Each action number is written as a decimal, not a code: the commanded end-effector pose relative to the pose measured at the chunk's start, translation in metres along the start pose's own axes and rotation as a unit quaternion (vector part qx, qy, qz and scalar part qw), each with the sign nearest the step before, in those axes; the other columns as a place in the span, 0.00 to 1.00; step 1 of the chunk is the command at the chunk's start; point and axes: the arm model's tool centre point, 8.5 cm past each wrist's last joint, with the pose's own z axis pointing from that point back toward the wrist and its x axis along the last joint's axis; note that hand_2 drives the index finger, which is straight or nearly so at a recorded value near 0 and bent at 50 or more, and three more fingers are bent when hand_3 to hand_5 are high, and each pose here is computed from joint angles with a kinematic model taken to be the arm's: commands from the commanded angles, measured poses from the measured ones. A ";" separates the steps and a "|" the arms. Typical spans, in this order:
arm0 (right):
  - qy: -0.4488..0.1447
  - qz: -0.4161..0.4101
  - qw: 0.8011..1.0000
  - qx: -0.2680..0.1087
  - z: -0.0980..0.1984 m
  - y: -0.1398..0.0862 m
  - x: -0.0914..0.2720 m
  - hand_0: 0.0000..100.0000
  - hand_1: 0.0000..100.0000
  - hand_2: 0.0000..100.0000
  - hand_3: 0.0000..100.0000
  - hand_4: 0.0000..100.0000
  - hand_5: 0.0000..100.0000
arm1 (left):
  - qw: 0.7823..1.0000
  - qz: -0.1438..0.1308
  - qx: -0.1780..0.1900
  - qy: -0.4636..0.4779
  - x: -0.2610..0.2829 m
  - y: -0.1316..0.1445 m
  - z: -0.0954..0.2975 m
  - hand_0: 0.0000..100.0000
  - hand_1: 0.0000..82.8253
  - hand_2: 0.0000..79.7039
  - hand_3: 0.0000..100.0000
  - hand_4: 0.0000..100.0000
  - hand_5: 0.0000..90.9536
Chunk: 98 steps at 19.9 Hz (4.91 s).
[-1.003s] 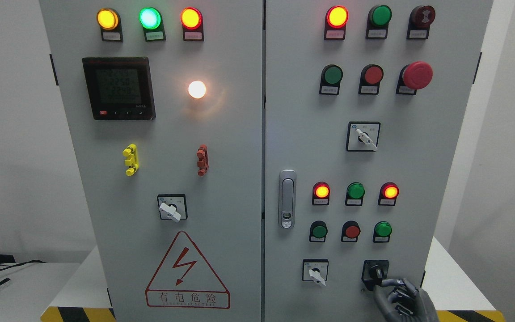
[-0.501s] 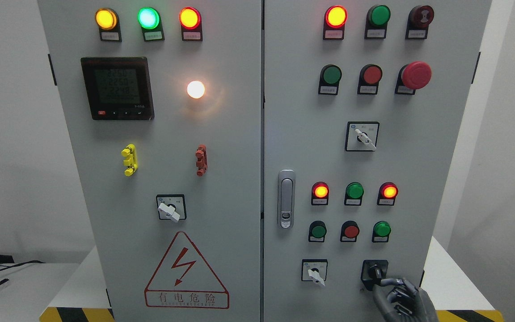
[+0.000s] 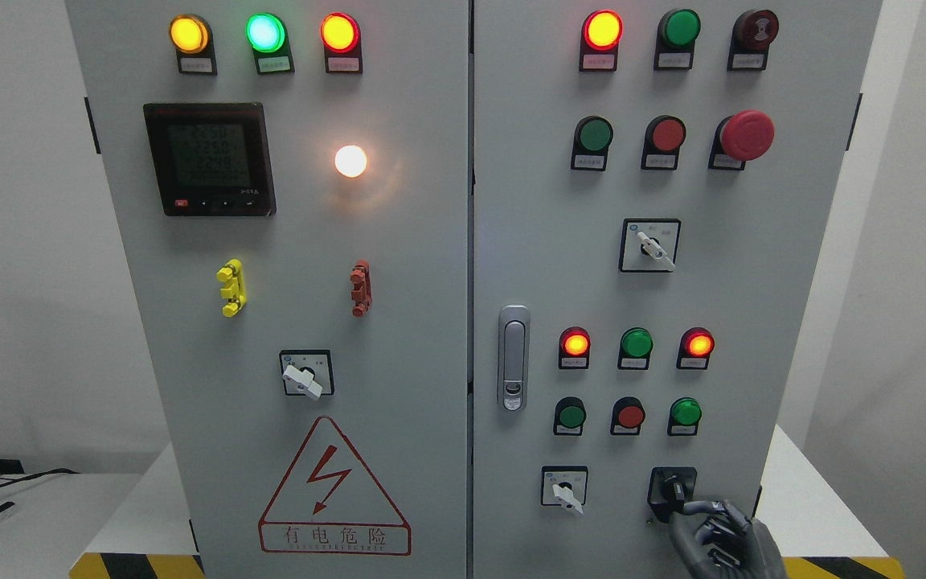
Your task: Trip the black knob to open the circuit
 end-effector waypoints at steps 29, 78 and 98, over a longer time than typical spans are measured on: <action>0.001 -0.004 1.000 0.015 0.001 0.013 0.000 0.48 0.79 0.52 0.85 0.76 0.78 | 1.000 -0.015 -0.002 -0.001 0.000 0.000 0.000 0.12 0.47 0.00 0.00 0.00 0.00; 0.010 -0.002 1.000 -0.014 0.000 -0.014 -0.008 0.48 0.79 0.51 0.85 0.76 0.78 | 1.000 -0.015 -0.002 -0.001 0.000 0.000 0.000 0.12 0.47 0.00 0.00 0.00 0.00; 0.032 0.009 0.999 -0.020 0.015 -0.027 -0.029 0.48 0.79 0.51 0.85 0.76 0.78 | 1.000 -0.015 -0.002 -0.001 0.000 0.000 0.000 0.12 0.47 0.00 0.00 0.00 0.00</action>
